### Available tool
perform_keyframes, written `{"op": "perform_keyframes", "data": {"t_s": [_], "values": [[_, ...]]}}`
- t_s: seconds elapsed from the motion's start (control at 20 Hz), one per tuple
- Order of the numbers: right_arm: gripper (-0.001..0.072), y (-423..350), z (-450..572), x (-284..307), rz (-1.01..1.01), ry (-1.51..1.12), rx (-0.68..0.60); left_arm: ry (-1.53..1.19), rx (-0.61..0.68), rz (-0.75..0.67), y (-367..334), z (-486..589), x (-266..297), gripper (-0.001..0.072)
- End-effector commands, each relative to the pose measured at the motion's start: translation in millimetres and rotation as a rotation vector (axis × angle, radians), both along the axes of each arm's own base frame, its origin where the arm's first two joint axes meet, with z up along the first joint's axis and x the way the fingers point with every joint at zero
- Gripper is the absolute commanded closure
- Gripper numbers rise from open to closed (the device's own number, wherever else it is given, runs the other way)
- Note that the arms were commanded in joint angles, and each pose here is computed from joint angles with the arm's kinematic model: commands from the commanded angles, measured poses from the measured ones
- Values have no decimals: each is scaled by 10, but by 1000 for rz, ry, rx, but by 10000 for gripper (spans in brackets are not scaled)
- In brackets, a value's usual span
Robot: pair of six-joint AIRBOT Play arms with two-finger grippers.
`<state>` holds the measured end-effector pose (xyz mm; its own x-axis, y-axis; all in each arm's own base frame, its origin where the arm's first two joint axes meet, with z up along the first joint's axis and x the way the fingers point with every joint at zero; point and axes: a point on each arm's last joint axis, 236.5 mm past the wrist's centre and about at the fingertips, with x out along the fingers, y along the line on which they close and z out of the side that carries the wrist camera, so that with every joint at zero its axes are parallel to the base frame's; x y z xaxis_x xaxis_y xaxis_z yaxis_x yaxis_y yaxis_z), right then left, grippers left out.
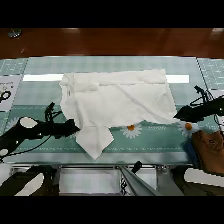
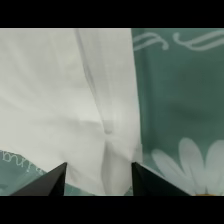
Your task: Fold the shirts.
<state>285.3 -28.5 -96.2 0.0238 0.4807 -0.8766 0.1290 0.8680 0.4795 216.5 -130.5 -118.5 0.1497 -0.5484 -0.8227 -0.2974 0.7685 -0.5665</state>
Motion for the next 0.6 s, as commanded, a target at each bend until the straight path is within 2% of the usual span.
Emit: {"op": "perform_keyframes", "data": {"t_s": [0.0, 0.05, 0.15, 0.3, 0.35, 0.55], "values": [[222, 96, -101, -36, 33, 14, -30, -6, -18, 23, -28, 29, 44, 685], [275, 111, -120, -77, 40, 29, -32, -7, -18, 24, -26, 28, 47, 685], [469, 147, -133, -144, 30, 57, -18, -12, -15, 27, -19, 28, 62, 686], [657, 182, -119, -197, 30, 81, -3, -13, -14, 28, -18, 30, 66, 686], [691, 189, -113, -209, 31, 86, 2, -16, -17, 30, -22, 40, 79, 686], [691, 211, 119, -166, 68, 42, 12, -113, -13, 5, -24, 260, 323, 687]]}}
